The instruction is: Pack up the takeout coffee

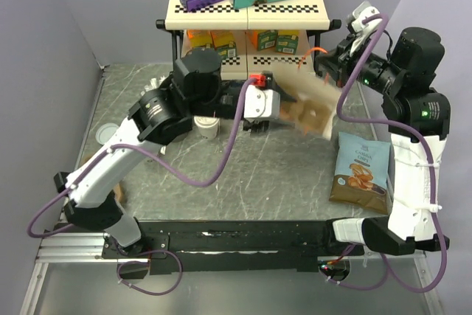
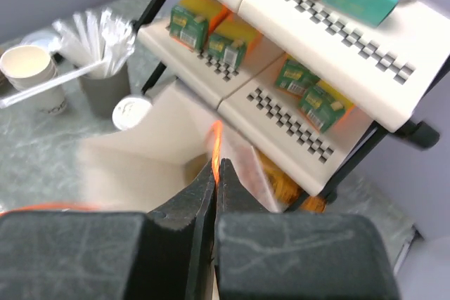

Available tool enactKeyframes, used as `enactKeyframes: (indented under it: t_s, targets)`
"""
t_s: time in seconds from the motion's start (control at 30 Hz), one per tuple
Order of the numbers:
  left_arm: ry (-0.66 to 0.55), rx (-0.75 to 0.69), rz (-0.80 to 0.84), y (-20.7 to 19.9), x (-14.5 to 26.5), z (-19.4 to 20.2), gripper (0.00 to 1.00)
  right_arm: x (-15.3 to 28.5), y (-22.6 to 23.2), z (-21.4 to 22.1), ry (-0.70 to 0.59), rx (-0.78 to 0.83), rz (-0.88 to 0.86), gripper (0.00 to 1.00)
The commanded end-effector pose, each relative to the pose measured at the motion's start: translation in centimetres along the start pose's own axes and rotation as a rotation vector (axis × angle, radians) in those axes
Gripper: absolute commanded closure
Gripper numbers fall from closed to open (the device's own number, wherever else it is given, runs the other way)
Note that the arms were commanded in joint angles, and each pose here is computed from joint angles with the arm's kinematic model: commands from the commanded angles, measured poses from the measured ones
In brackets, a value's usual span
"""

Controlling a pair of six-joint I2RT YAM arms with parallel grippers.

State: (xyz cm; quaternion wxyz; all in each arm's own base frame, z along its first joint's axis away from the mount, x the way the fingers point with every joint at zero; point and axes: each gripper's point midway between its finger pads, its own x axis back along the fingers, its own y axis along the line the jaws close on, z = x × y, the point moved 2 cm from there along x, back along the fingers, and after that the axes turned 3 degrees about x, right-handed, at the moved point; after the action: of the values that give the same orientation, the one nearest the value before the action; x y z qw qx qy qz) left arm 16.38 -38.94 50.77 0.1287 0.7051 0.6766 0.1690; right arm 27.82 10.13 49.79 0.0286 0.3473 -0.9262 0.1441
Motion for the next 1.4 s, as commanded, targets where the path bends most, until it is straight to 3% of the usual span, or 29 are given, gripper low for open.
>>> enactKeyframes:
  t_s: [0.0,0.03,0.07,0.1,0.23,0.33,0.43,0.6,0.63,0.73,0.8,0.9,1.17,1.27,1.37]
  targets:
    - [0.051,-0.039,-0.179,0.5,4.0,-0.3,0.24,0.1,-0.1,-1.3,-0.048,0.013,0.01,1.0]
    - [0.094,-0.062,-0.174,-0.3,3.8,2.6,0.16,0.3,0.2,-1.5,-0.053,0.013,0.001,1.0]
    - [0.032,-0.124,-0.216,0.0,4.6,1.2,0.03,0.9,0.6,-2.7,-0.077,0.025,-0.008,1.0]
    - [0.023,-0.16,-0.222,-0.6,6.1,0.5,0.02,1.2,1.2,-3.0,-0.077,0.006,-0.032,1.0]
    - [0.101,-0.191,-0.243,-0.3,6.3,2.5,0.01,2.3,1.9,-4.0,-0.097,0.036,-0.034,1.0]
    - [0.026,-0.193,-0.208,-0.7,6.0,0.8,0.01,2.3,2.3,-3.2,-0.088,0.012,-0.031,1.0]
    - [0.018,-0.158,-0.06,-2.8,4.7,0.5,0.01,2.1,2.7,-2.5,-0.076,-0.005,-0.047,1.0]
    - [0.002,-0.152,-0.049,-3.6,1.9,1.1,0.01,2.3,3.4,-1.9,-0.07,-0.018,-0.06,1.0]
    - [0.01,-0.152,-0.027,-4.1,1.4,1.4,0.02,2.2,3.4,-1.7,-0.066,-0.023,-0.062,1.0]
    - [0.005,-0.122,0.038,-4.8,0.1,0.9,0.24,2.8,4.0,-1.6,-0.069,-0.024,-0.067,1.0]
    - [-0.017,-0.099,0.06,-4.9,-0.5,-0.1,0.31,2.8,4.2,-1.2,-0.06,-0.021,-0.07,1.0]
    - [-0.032,-0.101,0.075,-5.3,-1.3,-0.4,0.35,3.0,4.5,-0.6,-0.05,-0.026,-0.077,1.0]
    - [-0.028,-0.082,0.105,-5.7,-3.3,0.7,0.33,2.4,4.7,0.0,-0.04,-0.045,-0.093,1.0]
    - [-0.026,-0.078,0.129,-5.8,-4.2,0.8,0.4,2.2,4.8,0.3,-0.037,-0.055,-0.102,1.0]
    - [0.003,-0.069,0.149,-5.9,-4.9,1.4,0.58,2.0,4.8,0.5,-0.033,-0.059,-0.11,1.0]
